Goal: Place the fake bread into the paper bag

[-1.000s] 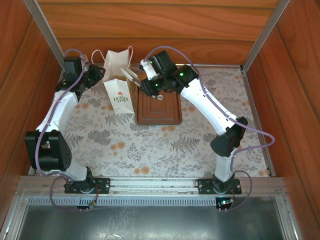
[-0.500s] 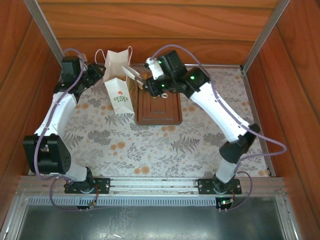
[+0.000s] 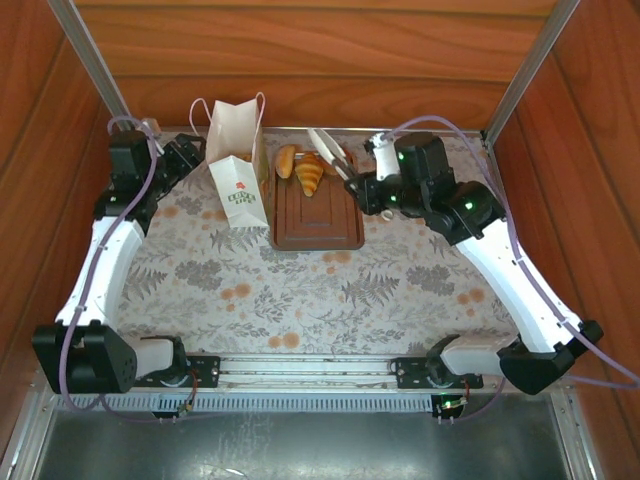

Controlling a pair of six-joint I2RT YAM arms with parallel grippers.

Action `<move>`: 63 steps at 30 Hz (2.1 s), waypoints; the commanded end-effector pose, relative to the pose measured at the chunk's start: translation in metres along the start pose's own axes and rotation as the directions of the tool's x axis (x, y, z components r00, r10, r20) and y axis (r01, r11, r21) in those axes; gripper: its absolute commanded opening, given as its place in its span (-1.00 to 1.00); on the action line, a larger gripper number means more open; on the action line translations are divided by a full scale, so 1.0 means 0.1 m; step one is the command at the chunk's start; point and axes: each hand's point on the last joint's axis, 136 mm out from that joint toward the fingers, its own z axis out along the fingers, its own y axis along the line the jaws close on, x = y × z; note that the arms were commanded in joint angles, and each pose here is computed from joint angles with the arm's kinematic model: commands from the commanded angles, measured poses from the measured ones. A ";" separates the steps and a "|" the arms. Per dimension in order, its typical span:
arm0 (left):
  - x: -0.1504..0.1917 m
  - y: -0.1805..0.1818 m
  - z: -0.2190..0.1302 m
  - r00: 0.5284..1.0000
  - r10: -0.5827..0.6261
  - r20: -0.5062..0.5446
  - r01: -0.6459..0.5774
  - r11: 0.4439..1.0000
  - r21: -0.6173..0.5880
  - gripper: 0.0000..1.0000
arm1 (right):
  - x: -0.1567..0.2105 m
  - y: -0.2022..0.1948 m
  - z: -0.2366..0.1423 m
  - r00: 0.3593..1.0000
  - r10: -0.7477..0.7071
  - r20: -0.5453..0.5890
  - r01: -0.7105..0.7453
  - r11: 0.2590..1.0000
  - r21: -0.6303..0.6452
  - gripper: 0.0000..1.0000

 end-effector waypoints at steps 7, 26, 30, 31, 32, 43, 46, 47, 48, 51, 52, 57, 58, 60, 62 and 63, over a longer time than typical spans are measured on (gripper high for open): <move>0.09 0.30 -0.35 0.993 -0.032 0.113 0.043 0.994 -0.096 0.72 | 0.70 -0.57 0.71 0.977 0.120 -0.176 -0.072 0.965 0.253 -0.29; 0.28 0.56 -0.35 0.990 -0.076 0.123 0.090 0.990 -0.109 0.82 | 0.77 -0.70 2.03 0.923 0.156 -0.352 -0.012 0.925 0.379 -0.24; 0.27 0.59 -0.35 0.989 -0.080 0.125 0.094 0.990 -0.109 0.83 | 0.75 -0.72 2.12 0.919 0.169 -0.355 -0.017 0.920 0.393 -0.22; 0.28 0.59 -0.35 0.989 -0.082 0.124 0.095 0.989 -0.109 0.82 | 0.76 -0.72 2.14 0.918 0.171 -0.357 -0.018 0.918 0.396 -0.22; 0.27 0.60 -0.36 0.989 -0.083 0.125 0.097 0.989 -0.109 0.83 | 0.76 -0.72 2.15 0.918 0.174 -0.357 -0.019 0.918 0.397 -0.21; 0.26 0.64 -0.35 0.988 -0.089 0.127 0.104 0.988 -0.114 0.83 | 0.82 -0.70 2.30 0.910 0.202 -0.361 -0.053 0.922 0.383 -0.05; 0.25 0.64 -0.35 0.988 -0.090 0.125 0.105 0.988 -0.113 0.83 | 0.81 -0.66 2.33 0.912 0.205 -0.355 -0.065 0.927 0.369 -0.04; 0.26 0.64 -0.34 0.988 -0.091 0.123 0.105 0.988 -0.113 0.83 | 0.81 -0.66 2.33 0.912 0.205 -0.355 -0.066 0.927 0.368 -0.04; 0.25 0.64 -0.34 0.988 -0.092 0.123 0.106 0.988 -0.114 0.83 | 0.82 -0.66 2.34 0.911 0.207 -0.356 -0.066 0.927 0.370 -0.03; 0.26 0.65 -0.34 0.988 -0.092 0.121 0.107 0.988 -0.116 0.83 | 0.83 -0.66 2.37 0.910 0.209 -0.358 -0.070 0.929 0.364 -0.02; 0.26 0.65 -0.34 0.988 -0.092 0.121 0.107 0.987 -0.118 0.83 | 0.82 -0.65 2.38 0.911 0.206 -0.358 -0.068 0.930 0.362 -0.01; 0.26 0.66 -0.35 0.988 -0.093 0.123 0.108 0.987 -0.119 0.83 | 0.81 -0.65 2.43 0.915 0.180 -0.361 -0.030 0.923 0.384 0.00; 0.25 0.65 -0.36 0.988 -0.092 0.125 0.106 0.987 -0.118 0.83 | 0.82 -0.67 2.43 0.914 0.179 -0.363 -0.024 0.919 0.393 0.01; 0.26 0.65 -0.36 0.988 -0.091 0.124 0.106 0.987 -0.118 0.83 | 0.82 -0.68 2.45 0.915 0.179 -0.363 -0.019 0.915 0.402 0.02; 0.25 0.66 -0.37 0.988 -0.092 0.127 0.107 0.987 -0.119 0.83 | 0.82 -0.67 2.48 0.915 0.180 -0.360 -0.023 0.917 0.399 0.03; 0.25 0.65 -0.37 0.988 -0.090 0.128 0.105 0.987 -0.119 0.83 | 0.82 -0.67 2.50 0.915 0.183 -0.360 -0.027 0.917 0.398 0.03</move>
